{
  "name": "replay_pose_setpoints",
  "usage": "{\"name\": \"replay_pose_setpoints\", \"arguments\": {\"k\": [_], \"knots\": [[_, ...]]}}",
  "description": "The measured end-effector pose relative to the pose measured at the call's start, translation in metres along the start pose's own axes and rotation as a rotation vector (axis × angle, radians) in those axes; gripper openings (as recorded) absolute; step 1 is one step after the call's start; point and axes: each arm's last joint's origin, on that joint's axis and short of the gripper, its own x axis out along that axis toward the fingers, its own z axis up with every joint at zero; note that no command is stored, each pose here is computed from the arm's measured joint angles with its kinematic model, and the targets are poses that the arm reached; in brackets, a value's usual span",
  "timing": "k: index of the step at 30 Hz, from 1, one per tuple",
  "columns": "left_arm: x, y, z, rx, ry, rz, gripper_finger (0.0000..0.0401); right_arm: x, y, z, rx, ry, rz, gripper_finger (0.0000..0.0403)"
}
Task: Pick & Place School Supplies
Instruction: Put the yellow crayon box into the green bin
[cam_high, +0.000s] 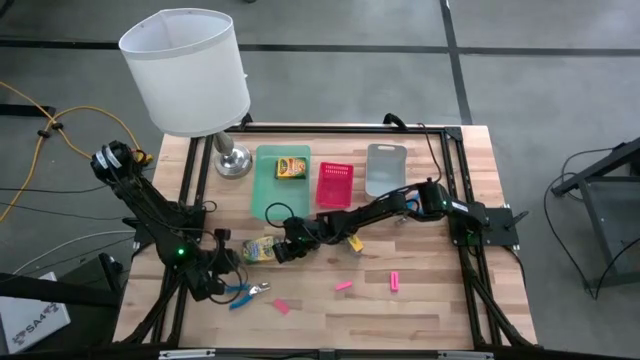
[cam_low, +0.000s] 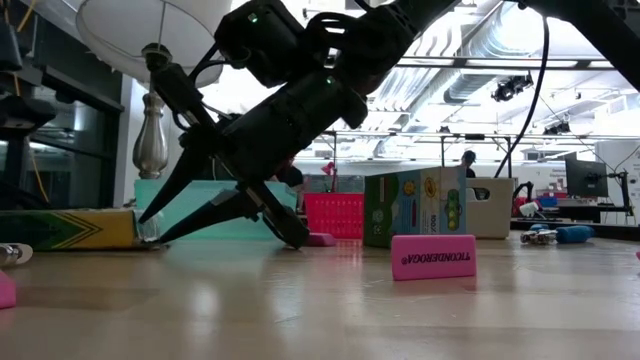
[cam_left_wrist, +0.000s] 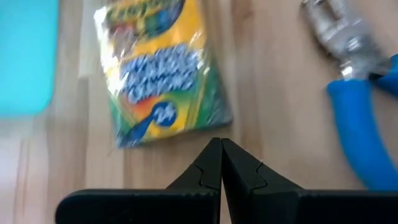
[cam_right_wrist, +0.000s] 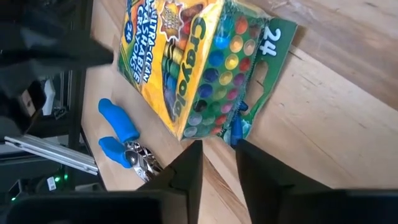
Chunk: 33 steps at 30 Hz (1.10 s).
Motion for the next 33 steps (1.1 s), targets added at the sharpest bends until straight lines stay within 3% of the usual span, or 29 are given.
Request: {"name": "replay_pose_setpoints", "arguments": {"k": [9, 33], "knots": [[0.002, 0.001, -0.003, -0.021, 0.034, 0.020, 0.0001, 0.000, 0.000, 0.000, 0.002, 0.006, 0.001, 0.0122], [0.027, -0.006, 0.002, 0.049, 0.048, 0.054, 0.0001, 0.000, -0.005, -0.001, 0.013, 0.021, -0.050, 0.0109]]}}
